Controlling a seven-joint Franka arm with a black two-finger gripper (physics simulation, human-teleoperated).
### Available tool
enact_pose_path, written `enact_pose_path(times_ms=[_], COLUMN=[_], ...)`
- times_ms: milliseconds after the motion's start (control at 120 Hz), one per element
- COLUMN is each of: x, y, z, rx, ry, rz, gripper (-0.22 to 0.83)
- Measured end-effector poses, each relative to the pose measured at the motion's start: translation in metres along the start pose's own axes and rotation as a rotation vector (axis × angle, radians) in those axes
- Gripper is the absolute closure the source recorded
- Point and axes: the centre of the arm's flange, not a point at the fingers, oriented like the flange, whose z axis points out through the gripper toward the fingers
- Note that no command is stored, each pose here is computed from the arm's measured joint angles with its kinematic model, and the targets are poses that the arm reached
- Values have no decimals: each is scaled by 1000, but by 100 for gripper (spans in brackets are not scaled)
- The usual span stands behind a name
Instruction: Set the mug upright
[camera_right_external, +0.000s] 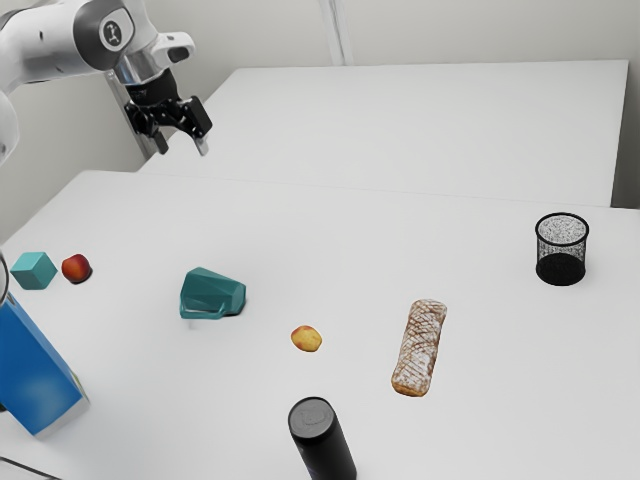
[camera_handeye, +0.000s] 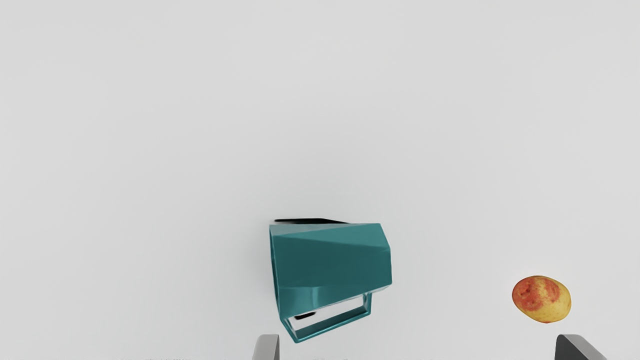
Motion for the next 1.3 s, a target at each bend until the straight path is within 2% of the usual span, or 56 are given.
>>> enact_pose_path(times_ms=[217,392,575,750,975,1158,1300], x=[-3,-23,-46,-49,-47,-66,-68], y=[3,7,-52,-101,-136,-162,-171], z=[7,21,50,83,139,175,205], rx=[-4,-77,-324,-487,-607,-655,-689], ry=[-26,-61,-73,-50,-47,-44,-51], rz=[7,-9,-127,-163,-132,-128,-114], gripper=[0,0,0,0,0,0,0])
